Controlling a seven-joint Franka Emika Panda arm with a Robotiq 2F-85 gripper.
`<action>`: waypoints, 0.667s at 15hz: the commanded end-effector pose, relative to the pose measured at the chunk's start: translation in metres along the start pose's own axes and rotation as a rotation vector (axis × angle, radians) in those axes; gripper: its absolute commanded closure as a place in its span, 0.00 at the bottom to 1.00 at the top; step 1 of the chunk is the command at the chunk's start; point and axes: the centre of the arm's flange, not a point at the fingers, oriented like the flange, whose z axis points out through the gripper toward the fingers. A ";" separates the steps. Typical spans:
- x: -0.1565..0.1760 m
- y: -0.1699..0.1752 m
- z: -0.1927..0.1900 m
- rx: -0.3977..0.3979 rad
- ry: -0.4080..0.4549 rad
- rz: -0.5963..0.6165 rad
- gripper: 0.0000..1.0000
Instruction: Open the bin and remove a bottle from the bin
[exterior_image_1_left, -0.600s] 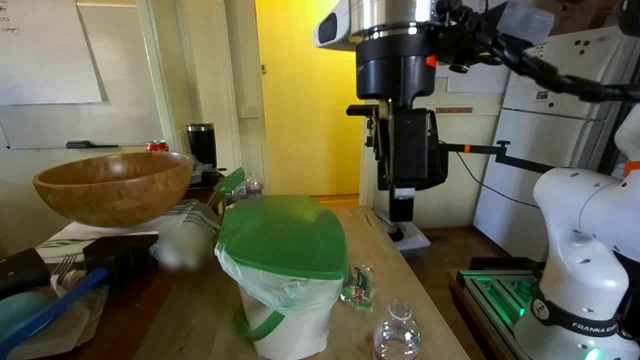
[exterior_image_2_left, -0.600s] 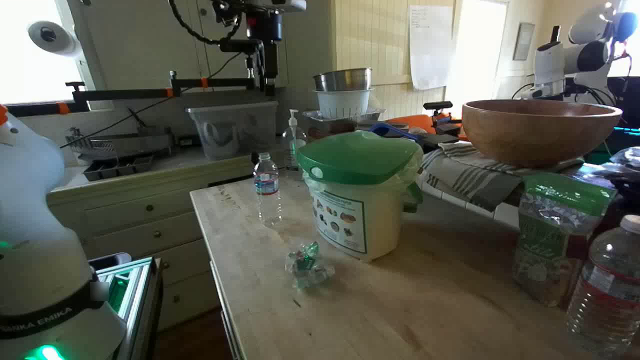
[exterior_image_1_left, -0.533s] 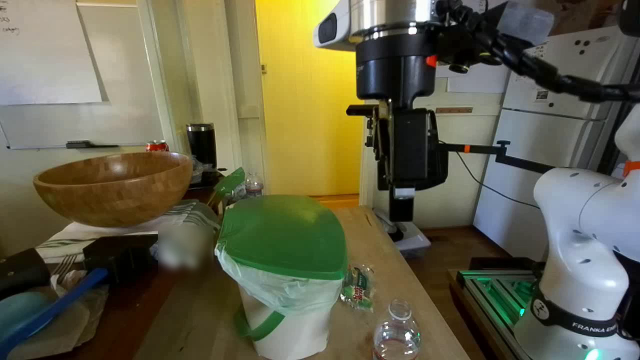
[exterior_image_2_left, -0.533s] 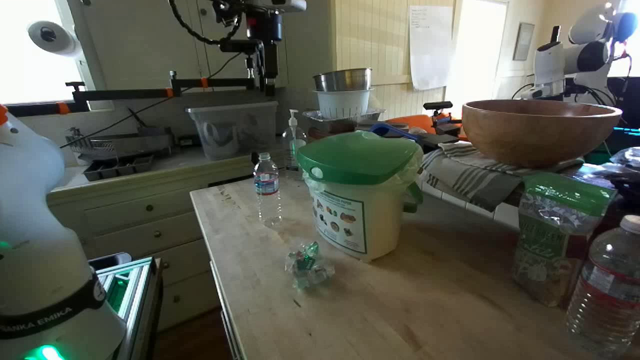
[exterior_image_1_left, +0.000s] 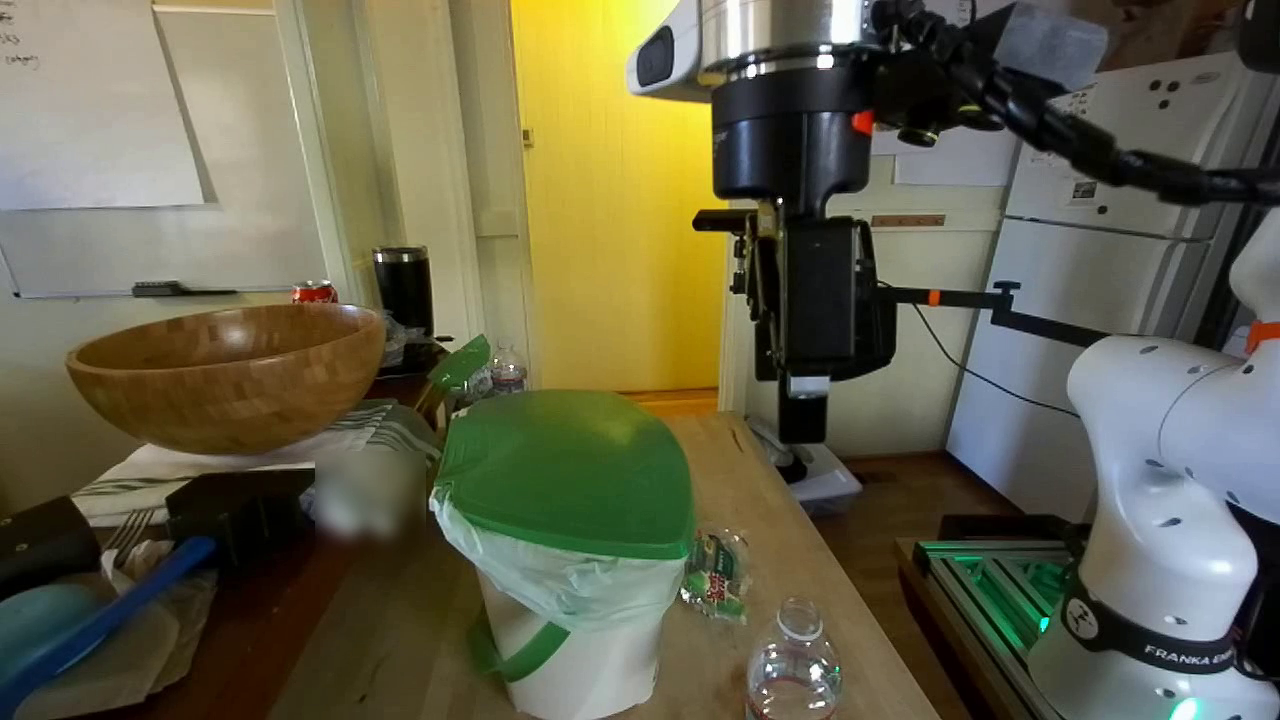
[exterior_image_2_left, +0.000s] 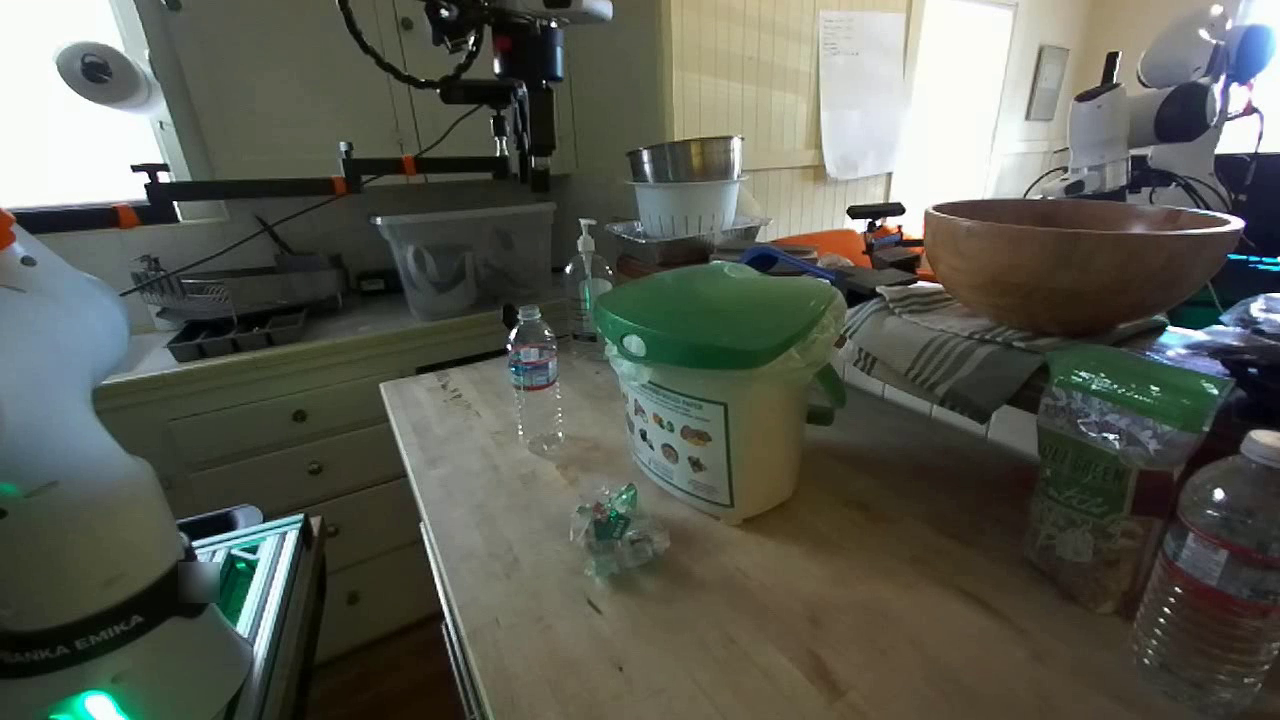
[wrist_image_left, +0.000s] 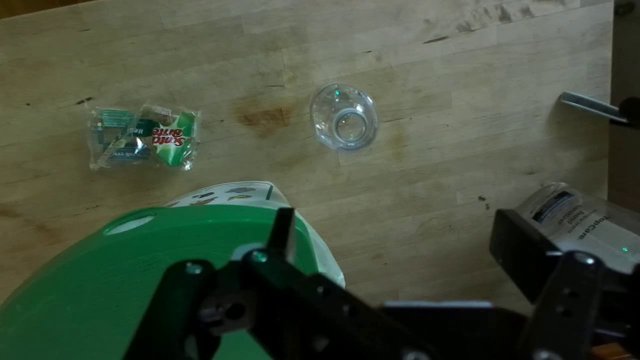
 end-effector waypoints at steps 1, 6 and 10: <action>-0.004 0.018 0.002 0.015 0.006 0.038 0.00; -0.016 0.068 0.007 0.047 0.060 0.161 0.00; -0.021 0.101 0.015 0.102 0.177 0.178 0.00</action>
